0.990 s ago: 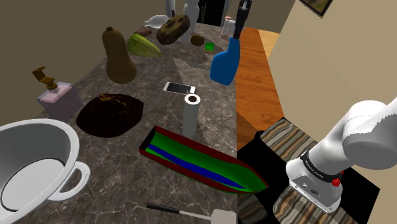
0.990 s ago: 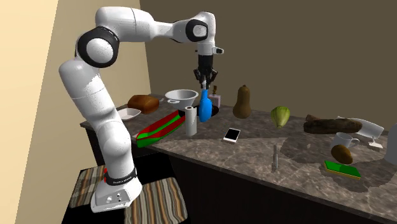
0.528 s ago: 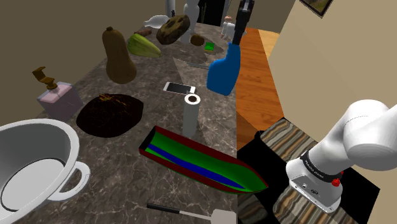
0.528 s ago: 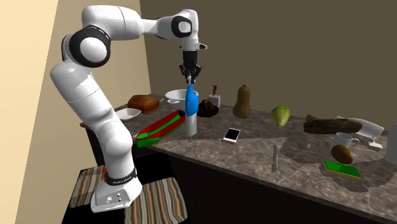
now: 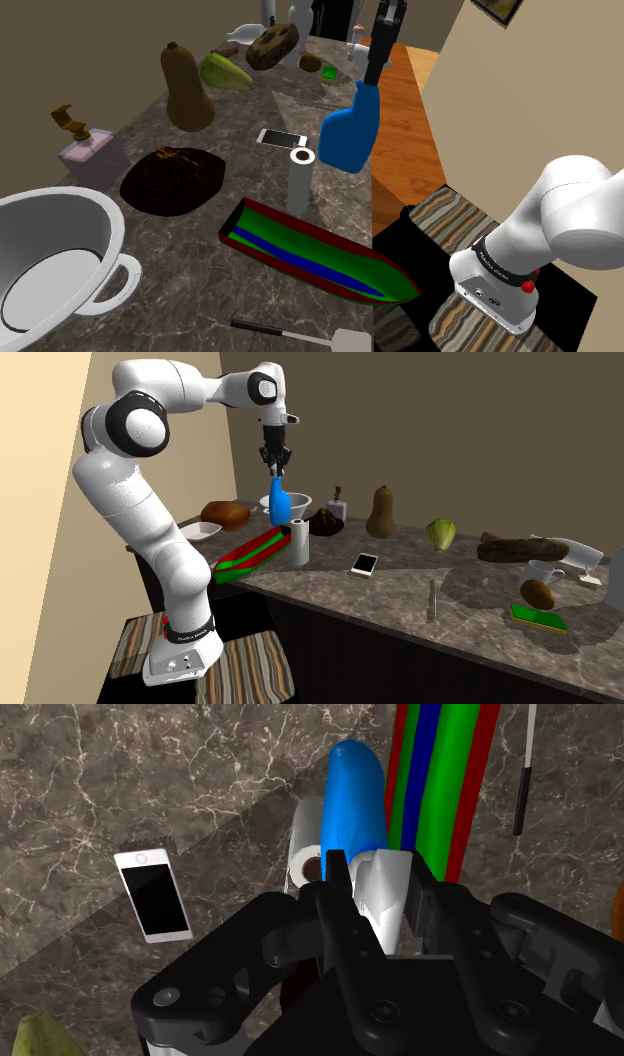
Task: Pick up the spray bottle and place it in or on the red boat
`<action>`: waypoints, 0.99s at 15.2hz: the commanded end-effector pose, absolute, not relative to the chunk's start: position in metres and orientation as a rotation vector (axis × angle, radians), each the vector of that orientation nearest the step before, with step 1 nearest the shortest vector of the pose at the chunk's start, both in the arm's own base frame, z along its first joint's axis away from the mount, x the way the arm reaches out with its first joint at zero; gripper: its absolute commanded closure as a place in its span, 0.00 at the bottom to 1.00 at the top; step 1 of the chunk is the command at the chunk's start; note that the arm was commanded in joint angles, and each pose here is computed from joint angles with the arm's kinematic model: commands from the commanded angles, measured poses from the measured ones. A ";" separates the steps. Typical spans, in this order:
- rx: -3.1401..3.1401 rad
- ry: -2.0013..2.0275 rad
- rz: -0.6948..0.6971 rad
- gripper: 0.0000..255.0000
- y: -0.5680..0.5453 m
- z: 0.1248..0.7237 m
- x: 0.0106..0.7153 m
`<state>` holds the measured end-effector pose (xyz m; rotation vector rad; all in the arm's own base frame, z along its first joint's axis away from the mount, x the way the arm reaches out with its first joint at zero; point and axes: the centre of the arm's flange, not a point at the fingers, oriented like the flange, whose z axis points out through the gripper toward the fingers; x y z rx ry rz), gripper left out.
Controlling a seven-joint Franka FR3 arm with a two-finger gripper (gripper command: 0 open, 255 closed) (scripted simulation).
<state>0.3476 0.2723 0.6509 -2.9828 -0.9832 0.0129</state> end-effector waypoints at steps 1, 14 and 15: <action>-2.983 -0.981 0.014 1.00 0.294 0.658 0.331; -2.983 -0.981 0.014 1.00 0.396 0.668 0.246; -2.983 -0.981 0.014 1.00 0.396 0.663 0.246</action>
